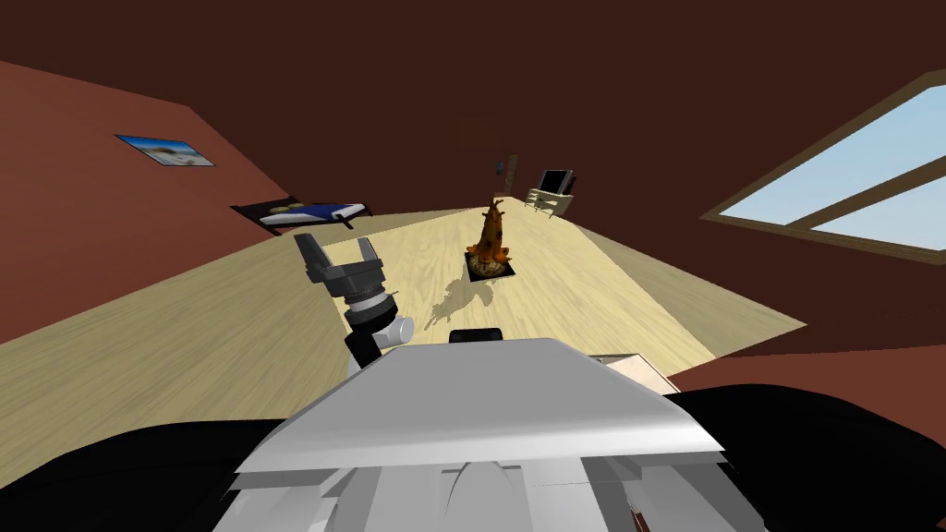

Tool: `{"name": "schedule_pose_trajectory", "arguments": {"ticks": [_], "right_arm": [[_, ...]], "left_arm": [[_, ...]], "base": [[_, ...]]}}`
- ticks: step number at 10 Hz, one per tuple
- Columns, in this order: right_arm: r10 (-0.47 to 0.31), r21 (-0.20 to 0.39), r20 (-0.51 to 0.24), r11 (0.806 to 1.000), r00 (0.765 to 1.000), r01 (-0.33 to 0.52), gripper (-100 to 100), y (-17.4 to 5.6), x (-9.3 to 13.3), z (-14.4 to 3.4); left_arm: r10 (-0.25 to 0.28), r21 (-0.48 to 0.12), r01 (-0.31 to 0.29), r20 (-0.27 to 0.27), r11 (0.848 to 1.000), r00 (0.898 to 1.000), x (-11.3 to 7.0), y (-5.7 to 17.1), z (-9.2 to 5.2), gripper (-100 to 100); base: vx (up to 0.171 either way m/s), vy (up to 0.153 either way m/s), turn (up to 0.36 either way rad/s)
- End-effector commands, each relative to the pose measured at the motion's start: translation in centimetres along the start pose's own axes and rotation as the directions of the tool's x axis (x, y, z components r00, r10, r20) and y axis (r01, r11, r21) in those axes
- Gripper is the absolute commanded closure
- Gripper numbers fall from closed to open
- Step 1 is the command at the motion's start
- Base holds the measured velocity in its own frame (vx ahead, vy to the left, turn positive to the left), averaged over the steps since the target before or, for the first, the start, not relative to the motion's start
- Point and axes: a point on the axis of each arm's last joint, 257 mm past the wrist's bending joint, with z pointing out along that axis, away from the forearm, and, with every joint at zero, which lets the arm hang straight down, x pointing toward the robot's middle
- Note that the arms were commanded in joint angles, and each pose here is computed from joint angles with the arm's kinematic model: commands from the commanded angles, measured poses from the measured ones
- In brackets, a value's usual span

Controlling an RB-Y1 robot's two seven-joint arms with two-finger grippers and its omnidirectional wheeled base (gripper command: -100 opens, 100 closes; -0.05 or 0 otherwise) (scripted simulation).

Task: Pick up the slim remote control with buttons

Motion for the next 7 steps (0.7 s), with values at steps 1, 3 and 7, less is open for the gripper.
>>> {"name": "schedule_pose_trajectory", "arguments": {"ticks": [1, 3, 7], "right_arm": [[0.0, 0.0, 0.0, 1.0, 1.0, 0.0, 0, 0.0, 0.0, 0.0], [-0.009, -0.003, -0.007, 1.0, 1.0, 0.009, 100, -1.7, 1.0, -1.7], [-0.009, -0.005, -0.007, 1.0, 1.0, 0.009, 0, -1.8, 1.0, -1.8]], "left_arm": [[0.0, 0.0, 0.0, 0.0, 1.0, 1.0, 0.0, 0.0, 0.0, 0], [0.0, 0.0, 0.0, 0.0, 1.0, 1.0, 0.0, 0.0, 0.0, 0], [0.0, 0.0, 0.0, 0.0, 1.0, 1.0, 0.0, 0.0, 0.0, 0]], "base": [[0.0, 0.0, 0.0], [0.06, 0.036, -0.068], [0.023, 0.02, -0.011]]}}
